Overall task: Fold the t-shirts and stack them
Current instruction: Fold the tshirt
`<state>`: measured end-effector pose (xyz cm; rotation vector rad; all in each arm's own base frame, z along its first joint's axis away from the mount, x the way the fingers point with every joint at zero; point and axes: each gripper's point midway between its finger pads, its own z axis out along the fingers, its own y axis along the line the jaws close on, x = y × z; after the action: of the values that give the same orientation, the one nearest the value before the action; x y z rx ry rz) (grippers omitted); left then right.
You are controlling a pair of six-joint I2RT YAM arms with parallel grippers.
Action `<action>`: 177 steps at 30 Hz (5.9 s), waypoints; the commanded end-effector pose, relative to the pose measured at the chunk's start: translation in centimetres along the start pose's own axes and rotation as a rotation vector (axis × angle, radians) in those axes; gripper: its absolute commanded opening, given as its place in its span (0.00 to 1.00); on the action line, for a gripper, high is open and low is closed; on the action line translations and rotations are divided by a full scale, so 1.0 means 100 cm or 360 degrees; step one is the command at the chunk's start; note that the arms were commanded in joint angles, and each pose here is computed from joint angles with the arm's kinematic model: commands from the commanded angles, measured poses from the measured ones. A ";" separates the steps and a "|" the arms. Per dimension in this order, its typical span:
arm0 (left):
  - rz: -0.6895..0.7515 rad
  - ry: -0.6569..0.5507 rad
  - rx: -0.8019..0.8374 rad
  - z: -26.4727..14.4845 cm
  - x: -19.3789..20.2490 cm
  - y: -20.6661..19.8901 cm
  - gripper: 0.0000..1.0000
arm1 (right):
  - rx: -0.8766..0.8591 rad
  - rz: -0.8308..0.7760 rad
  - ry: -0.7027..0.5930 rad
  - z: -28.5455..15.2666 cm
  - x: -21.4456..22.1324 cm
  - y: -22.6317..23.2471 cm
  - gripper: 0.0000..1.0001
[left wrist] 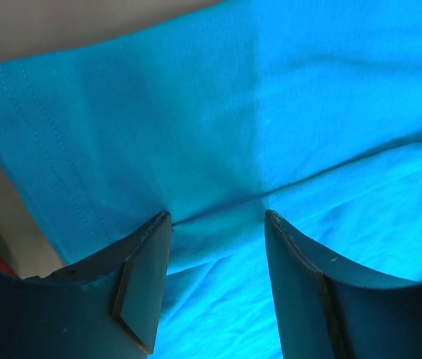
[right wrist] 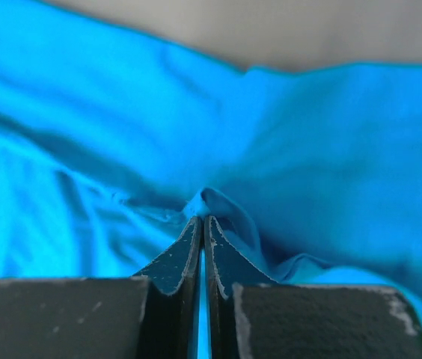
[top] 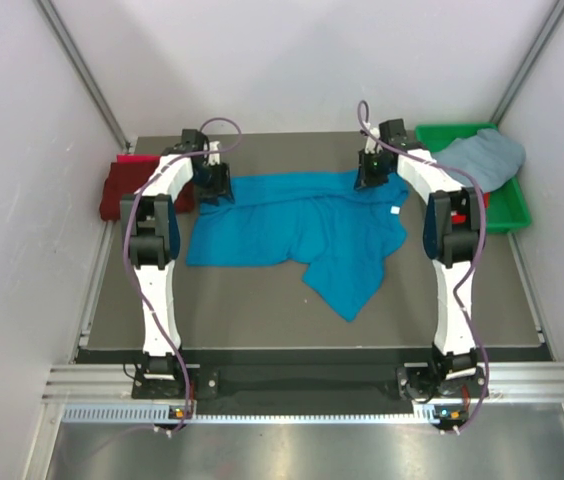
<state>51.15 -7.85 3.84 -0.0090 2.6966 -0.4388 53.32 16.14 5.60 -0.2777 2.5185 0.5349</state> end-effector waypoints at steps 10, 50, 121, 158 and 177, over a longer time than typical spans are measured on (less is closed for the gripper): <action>-0.0085 -0.0070 0.0106 0.004 -0.022 0.000 0.57 | -0.0088 -0.0030 0.0117 -0.053 0.044 0.069 0.18; 0.0037 -0.0195 -0.0173 0.034 -0.055 0.047 0.57 | 0.0119 0.0440 0.0025 0.006 0.021 -0.082 0.48; 0.0495 -0.0750 -0.0692 -0.206 -0.009 0.030 0.78 | -0.0446 -0.1616 0.0324 -0.138 0.256 0.137 0.54; 0.0339 -0.0638 -0.0699 -0.193 0.038 0.046 0.78 | -0.0329 -0.1869 0.0476 -0.101 0.280 0.124 0.23; -0.0230 -0.0021 -0.0451 -0.141 0.123 0.080 0.73 | -0.0138 -0.1778 0.0390 -0.131 0.255 0.102 0.00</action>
<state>34.76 3.97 9.15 -0.2552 2.7082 -0.0095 22.39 17.83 4.06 -1.7446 2.0835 0.1399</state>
